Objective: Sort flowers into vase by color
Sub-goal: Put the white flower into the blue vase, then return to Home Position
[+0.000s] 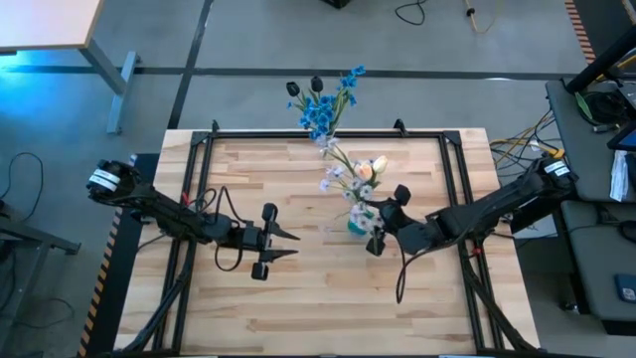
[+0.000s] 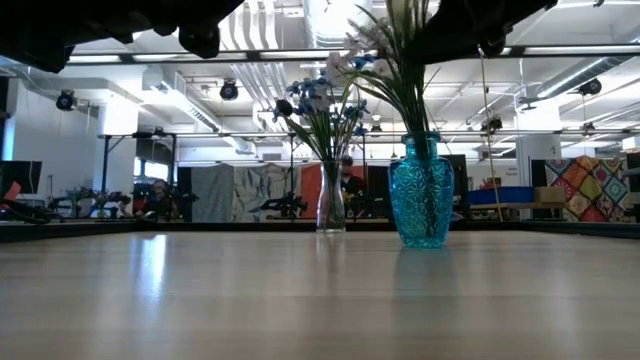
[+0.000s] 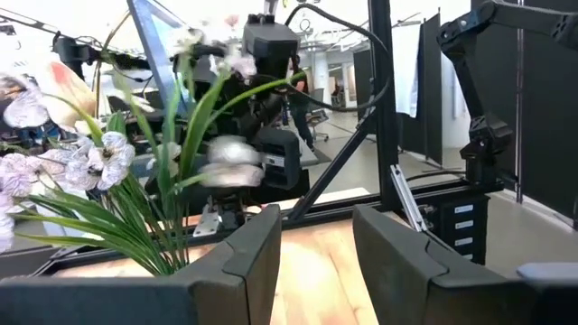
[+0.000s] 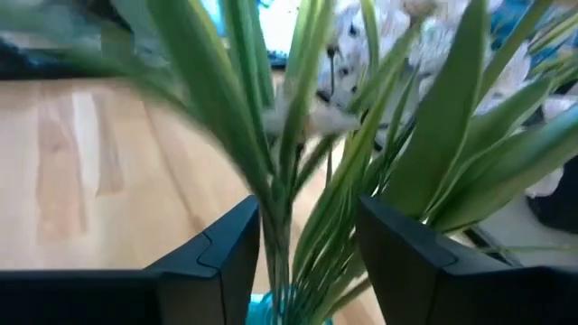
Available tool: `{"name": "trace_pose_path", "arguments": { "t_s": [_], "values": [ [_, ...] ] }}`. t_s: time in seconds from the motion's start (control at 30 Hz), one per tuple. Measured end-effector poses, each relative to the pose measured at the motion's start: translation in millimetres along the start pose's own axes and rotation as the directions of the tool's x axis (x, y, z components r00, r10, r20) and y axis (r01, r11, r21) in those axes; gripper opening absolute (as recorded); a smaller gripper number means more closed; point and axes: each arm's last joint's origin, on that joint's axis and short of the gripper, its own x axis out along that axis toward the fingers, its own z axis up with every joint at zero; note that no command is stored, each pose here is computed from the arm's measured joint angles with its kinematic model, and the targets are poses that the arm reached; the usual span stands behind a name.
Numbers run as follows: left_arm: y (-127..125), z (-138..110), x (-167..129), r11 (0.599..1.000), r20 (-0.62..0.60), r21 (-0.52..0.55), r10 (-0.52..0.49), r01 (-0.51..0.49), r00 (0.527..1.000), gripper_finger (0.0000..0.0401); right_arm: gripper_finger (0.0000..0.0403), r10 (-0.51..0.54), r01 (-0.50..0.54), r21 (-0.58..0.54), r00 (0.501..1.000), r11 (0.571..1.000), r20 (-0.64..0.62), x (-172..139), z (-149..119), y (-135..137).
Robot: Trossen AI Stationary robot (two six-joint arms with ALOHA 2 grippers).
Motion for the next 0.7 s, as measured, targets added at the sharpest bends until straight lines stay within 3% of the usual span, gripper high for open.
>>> {"name": "trace_pose_path", "arguments": {
  "t_s": [0.37, 0.7],
  "values": [
    [0, 1, -1, 1.0, -0.008, 0.002, -0.001, 0.001, 1.0, 0.0127, 0.0246, 0.024, -0.031, -0.062, 0.993, 0.998, -0.12, -9, 18, -4],
    [2, 3, -10, 1.0, -0.027, 0.009, -0.006, 0.006, 1.0, 0.0127, 0.0243, 0.018, -0.05, -0.142, 0.976, 0.989, -0.216, -27, 19, -4]
  ]
}}
